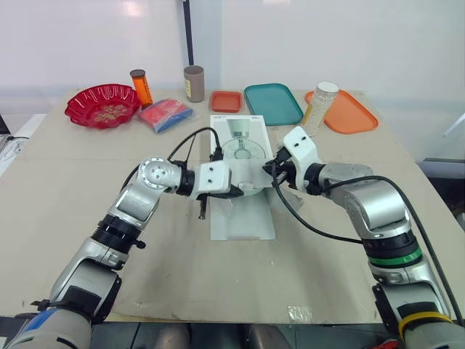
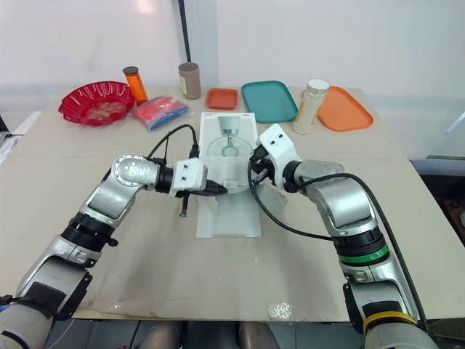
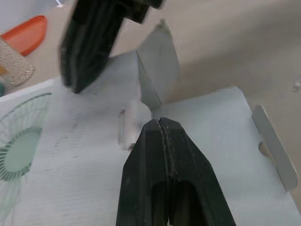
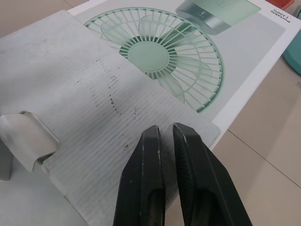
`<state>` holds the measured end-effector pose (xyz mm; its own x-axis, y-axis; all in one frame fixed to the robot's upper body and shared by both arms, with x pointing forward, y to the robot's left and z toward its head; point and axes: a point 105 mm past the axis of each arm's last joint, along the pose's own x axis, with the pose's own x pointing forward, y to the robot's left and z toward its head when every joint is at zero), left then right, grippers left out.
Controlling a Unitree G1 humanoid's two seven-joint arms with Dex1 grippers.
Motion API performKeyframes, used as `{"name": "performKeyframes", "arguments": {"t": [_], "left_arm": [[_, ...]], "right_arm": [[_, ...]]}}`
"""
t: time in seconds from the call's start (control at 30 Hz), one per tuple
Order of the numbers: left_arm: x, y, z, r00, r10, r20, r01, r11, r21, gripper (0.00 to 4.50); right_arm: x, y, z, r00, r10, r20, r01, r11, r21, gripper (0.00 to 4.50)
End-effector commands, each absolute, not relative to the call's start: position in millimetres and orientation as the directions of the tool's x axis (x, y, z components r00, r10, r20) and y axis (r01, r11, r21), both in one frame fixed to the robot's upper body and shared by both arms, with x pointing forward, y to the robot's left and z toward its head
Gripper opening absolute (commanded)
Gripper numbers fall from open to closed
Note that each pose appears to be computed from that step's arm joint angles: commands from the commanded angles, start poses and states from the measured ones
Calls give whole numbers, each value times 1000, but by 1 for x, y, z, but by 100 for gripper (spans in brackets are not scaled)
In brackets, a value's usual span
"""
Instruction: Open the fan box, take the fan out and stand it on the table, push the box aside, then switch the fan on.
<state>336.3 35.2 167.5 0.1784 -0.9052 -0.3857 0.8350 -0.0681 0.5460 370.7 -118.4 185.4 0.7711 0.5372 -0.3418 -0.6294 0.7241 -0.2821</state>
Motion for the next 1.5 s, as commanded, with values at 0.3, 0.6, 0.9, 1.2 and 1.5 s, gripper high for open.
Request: {"name": "performKeyframes", "arguments": {"t": [0.3, 0.6, 0.9, 1.2, 1.5], "left_arm": [[334, 69, 174, 189, -815, -548, 741, -247, 624, 0], [349, 98, 163, 246, -752, -612, 771, -231, 593, 0], [369, 96, 156, 341, -760, -554, 760, -124, 638, 0], [383, 89, 152, 397, -771, -498, 732, -60, 678, 0], [395, 80, 156, 452, -777, -439, 707, 11, 707, 0]], "right_arm": [[373, -120, 182, 783, 520, -341, -614, 733, -291, 42], [374, -118, 182, 782, 526, -335, -617, 731, -292, 42], [374, -119, 181, 785, 522, -335, -613, 732, -296, 42], [372, -119, 180, 784, 519, -339, -613, 732, -297, 42], [371, -119, 180, 780, 521, -347, -618, 727, -298, 42]]}}
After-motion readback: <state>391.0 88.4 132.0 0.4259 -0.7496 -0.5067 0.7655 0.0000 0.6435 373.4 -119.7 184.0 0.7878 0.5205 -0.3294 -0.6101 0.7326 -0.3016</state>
